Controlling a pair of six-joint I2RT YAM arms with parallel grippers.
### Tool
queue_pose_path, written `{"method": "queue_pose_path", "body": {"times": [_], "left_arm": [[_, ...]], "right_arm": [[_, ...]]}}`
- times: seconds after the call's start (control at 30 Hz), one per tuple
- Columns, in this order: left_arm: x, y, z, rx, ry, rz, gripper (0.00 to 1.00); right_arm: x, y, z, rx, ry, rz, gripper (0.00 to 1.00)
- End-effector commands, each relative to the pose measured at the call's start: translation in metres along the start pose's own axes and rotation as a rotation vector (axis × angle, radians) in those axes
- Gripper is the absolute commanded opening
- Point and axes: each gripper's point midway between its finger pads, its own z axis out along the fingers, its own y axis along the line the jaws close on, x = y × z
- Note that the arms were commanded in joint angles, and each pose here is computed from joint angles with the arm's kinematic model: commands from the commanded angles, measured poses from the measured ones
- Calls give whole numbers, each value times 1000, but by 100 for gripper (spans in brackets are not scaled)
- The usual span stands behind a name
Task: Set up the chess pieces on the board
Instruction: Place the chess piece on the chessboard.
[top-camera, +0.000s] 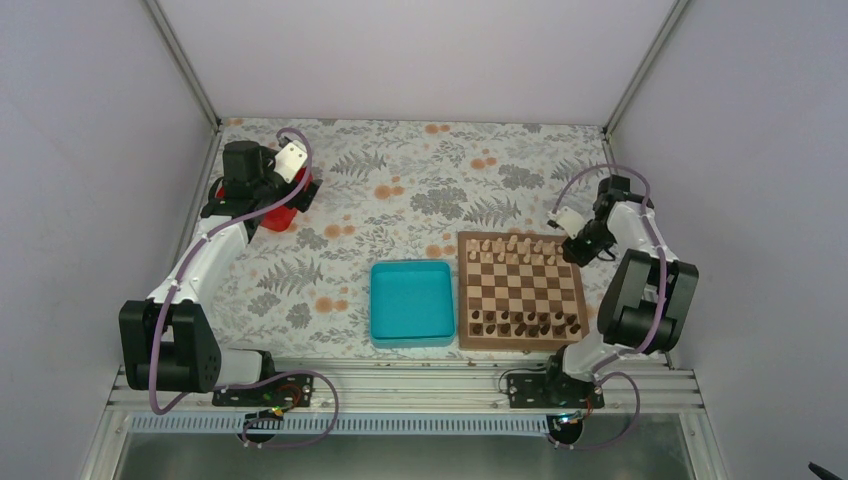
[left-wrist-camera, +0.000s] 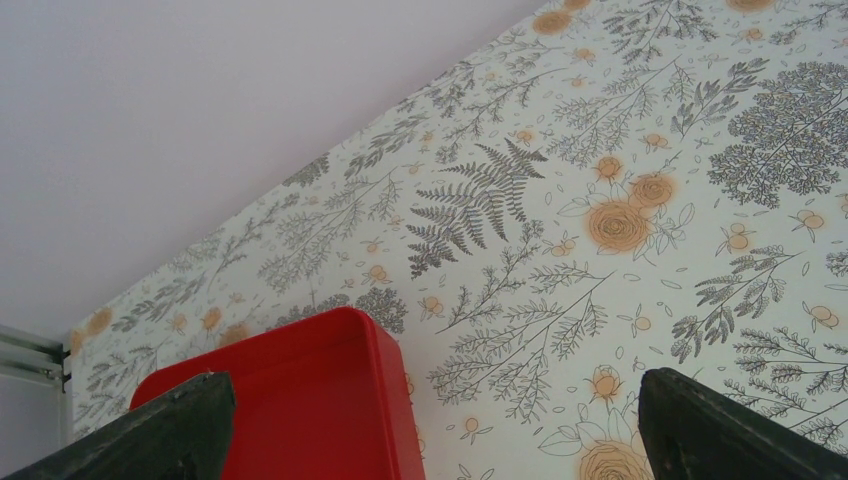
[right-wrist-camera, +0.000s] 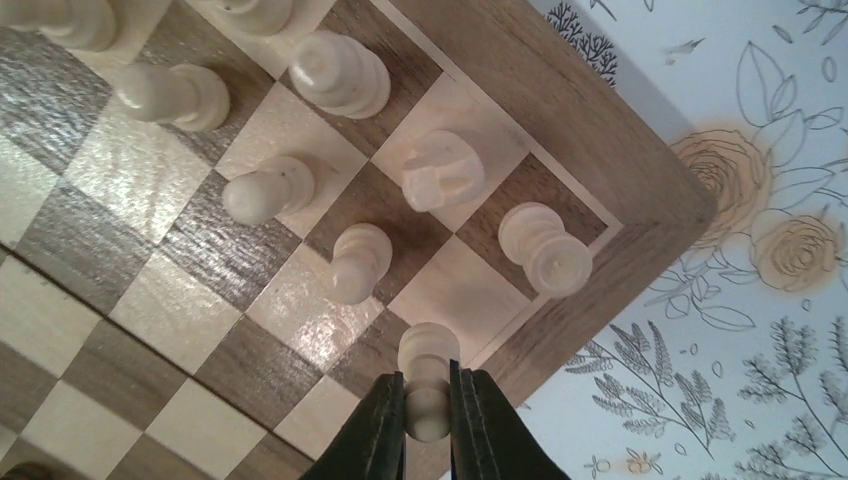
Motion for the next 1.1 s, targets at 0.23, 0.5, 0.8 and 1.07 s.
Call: {"method": "queue_pose_path", "body": {"times": [0.23, 0.5, 0.8, 1.07], "left_arm": [[-3, -2, -2, 7, -16, 7, 100], [-1, -2, -2, 7, -10, 6, 100], [-1, -2, -2, 6, -8, 7, 100], [-1, -2, -3, 9, -11, 8, 100]], "right_arm": [[3, -8, 20, -6, -18, 28, 12], [5, -9, 27, -21, -17, 35, 13], [3, -9, 27, -24, -25, 35, 20], [3, -8, 11, -9, -25, 33, 27]]}}
